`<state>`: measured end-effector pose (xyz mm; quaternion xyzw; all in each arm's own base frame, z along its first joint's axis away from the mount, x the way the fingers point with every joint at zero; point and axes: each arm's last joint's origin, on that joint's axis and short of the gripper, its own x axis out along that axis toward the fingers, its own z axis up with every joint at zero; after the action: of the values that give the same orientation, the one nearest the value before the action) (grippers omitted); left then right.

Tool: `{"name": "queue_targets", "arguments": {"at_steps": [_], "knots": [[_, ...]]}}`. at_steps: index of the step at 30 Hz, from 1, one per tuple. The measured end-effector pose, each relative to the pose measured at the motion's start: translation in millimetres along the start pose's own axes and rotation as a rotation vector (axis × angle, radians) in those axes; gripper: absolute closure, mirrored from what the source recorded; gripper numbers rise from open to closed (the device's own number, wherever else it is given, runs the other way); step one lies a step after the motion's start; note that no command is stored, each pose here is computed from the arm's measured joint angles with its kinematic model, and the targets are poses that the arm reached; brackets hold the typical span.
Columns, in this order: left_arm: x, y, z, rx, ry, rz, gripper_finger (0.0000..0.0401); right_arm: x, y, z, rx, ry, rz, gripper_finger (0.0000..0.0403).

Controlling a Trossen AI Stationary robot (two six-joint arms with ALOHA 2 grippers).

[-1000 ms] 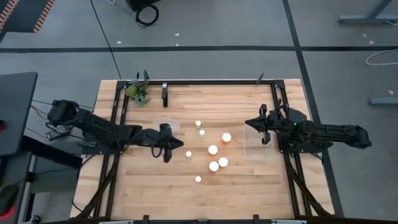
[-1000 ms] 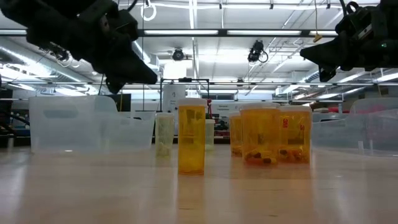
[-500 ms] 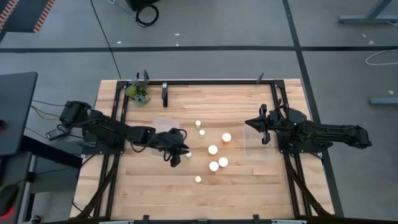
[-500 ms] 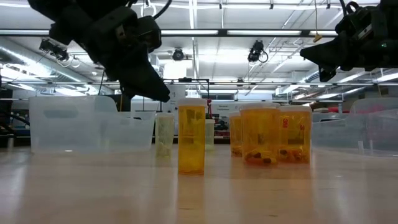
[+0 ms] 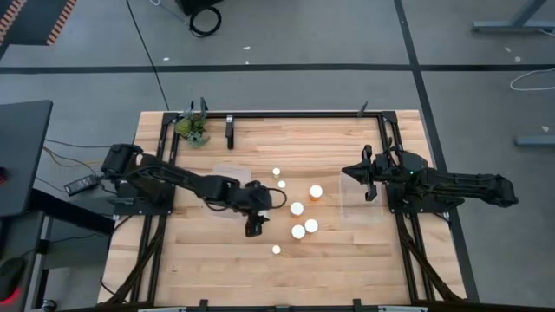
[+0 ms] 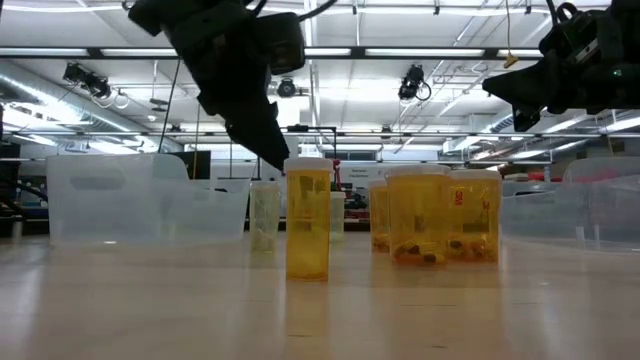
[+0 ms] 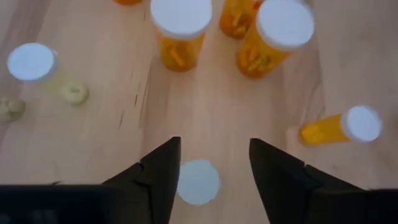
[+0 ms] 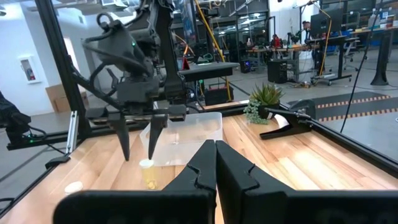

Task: Pick and place medicine bottles into bin by pill shape (circle, oval)
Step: Put the yellow tablet bottle into the left transparent bin

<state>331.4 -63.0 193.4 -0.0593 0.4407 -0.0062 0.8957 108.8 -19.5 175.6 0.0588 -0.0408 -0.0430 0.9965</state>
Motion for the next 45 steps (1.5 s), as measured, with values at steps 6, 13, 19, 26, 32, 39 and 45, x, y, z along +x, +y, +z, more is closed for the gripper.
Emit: {"name": "queue_targets", "arguments": {"at_steps": [6, 13, 19, 26, 32, 39, 45], "knots": [[13.7, -5.6, 17.0, 0.067, 0.145, 0.017, 0.0175, 0.0, 0.0, 0.1, 0.0, 0.0, 0.0, 0.0393], [36.2, -5.2, 22.3, 0.104, 0.31, 0.013, 0.0174, 0.1, -0.1, -0.9, 0.001, 0.01, -0.001, 0.0393], [46.7, -1.4, 19.3, 0.116, 0.379, 0.022, 0.0174, 0.3, -0.2, -1.2, 0.001, 0.013, -0.001, 0.0393], [50.5, 0.0, 16.5, 0.128, 0.404, 0.025, 0.0186, 0.7, -0.3, -1.8, 0.002, 0.019, -0.002, 0.0393], [51.1, 0.2, 15.3, 0.133, 0.414, 0.026, 0.0216, 0.7, -0.3, -2.0, 0.003, 0.022, -0.003, 0.0393], [51.1, 0.3, 15.3, 0.143, 0.413, 0.026, 0.0251, 0.7, -0.3, -2.0, 0.002, 0.021, -0.002, 0.0393], [51.1, 0.3, 15.3, 0.141, 0.414, 0.028, 0.0278, 0.7, -0.3, -2.0, 0.002, 0.021, -0.002, 0.0393]]}}
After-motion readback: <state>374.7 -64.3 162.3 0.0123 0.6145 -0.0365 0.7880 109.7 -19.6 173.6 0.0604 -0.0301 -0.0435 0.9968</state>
